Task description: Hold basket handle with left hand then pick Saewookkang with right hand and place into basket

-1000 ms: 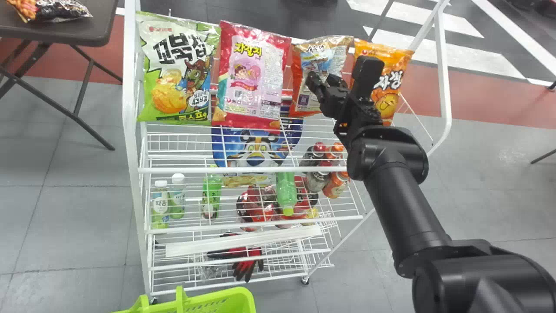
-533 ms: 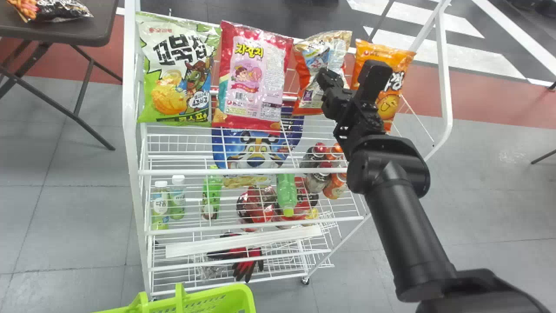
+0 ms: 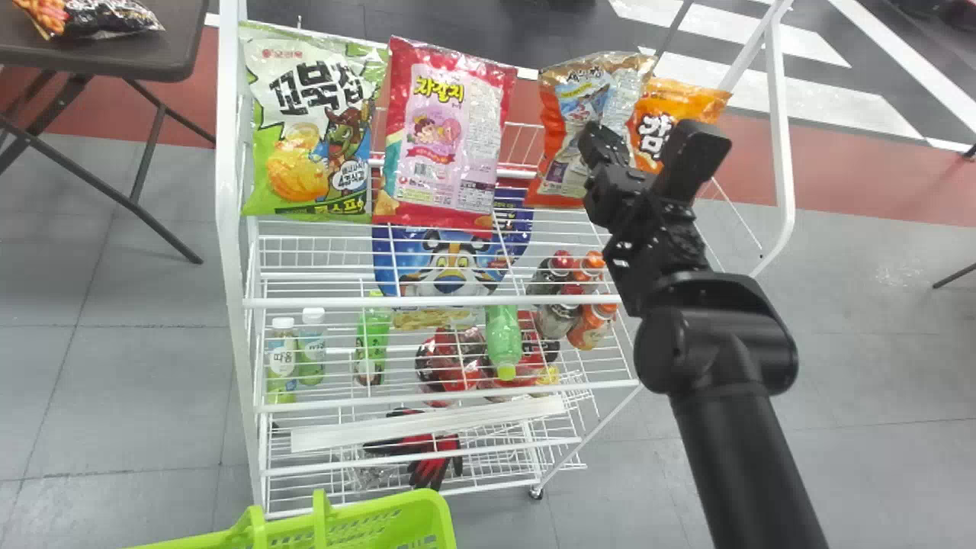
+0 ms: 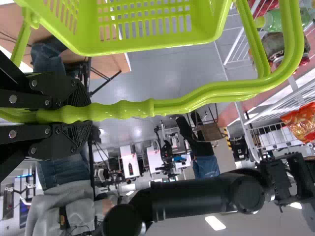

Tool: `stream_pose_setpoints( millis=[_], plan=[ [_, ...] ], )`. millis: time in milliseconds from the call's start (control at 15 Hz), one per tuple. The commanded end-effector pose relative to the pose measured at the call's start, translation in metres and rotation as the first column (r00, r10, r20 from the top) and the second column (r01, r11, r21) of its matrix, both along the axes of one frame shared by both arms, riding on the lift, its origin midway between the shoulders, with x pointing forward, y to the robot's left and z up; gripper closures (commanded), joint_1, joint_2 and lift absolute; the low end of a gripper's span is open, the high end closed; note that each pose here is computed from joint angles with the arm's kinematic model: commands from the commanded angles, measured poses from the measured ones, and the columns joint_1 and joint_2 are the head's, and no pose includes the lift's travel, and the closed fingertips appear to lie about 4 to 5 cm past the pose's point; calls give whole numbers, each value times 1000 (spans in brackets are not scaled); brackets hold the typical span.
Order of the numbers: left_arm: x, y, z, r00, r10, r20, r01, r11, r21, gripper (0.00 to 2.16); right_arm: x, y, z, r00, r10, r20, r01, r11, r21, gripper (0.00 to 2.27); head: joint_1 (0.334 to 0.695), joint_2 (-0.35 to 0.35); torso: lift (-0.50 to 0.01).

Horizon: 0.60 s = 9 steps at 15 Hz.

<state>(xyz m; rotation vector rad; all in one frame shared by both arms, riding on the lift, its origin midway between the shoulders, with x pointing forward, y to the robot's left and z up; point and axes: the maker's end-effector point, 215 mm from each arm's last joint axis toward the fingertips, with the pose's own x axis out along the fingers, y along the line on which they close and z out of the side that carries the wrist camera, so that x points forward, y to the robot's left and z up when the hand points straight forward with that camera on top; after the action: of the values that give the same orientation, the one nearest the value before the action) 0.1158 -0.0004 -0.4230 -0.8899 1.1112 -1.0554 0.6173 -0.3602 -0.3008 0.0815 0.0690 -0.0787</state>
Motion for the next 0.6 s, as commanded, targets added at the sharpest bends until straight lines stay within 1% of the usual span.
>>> stream_pose_setpoints(
  millis=[0, 133, 200, 333, 400, 467, 533],
  plan=[
    [1, 0, 3, 1000, 1, 12, -1, 1000, 0, 1774, -37, 11, 0, 998, 41, -57, -38, 999, 39, 2246, 695, -350, -19],
    [5, 0, 9, 999, -1, 32, 1, 1000, 0, 1774, -79, 30, -13, 981, 108, -163, -96, 992, 80, 2246, 695, -350, -19],
    [6, -1, 10, 1000, -4, 31, 4, 1000, 0, 1774, -99, 40, -21, 967, 142, -214, -123, 987, 99, 2246, 695, -350, -19],
    [6, 1, 9, 1000, -16, 14, 16, 1000, 10, 1774, -138, 60, -37, 927, 208, -312, -178, 976, 123, 2246, 695, -350, -19],
    [7, 1, 9, 1000, -13, 14, 13, 1000, 10, 1774, -158, 67, -52, 899, 229, -374, -193, 972, 132, 2250, 695, -350, -19],
    [8, 1, 10, 1000, -12, 15, 12, 1000, 7, 1774, -175, 75, -63, 871, 258, -418, -211, 965, 157, 2250, 695, -350, -19],
    [8, 2, 10, 1000, -11, 15, 11, 1000, 7, 1774, -197, 86, -78, 830, 296, -473, -231, 954, 191, 2250, 695, -350, -19]
  ],
)
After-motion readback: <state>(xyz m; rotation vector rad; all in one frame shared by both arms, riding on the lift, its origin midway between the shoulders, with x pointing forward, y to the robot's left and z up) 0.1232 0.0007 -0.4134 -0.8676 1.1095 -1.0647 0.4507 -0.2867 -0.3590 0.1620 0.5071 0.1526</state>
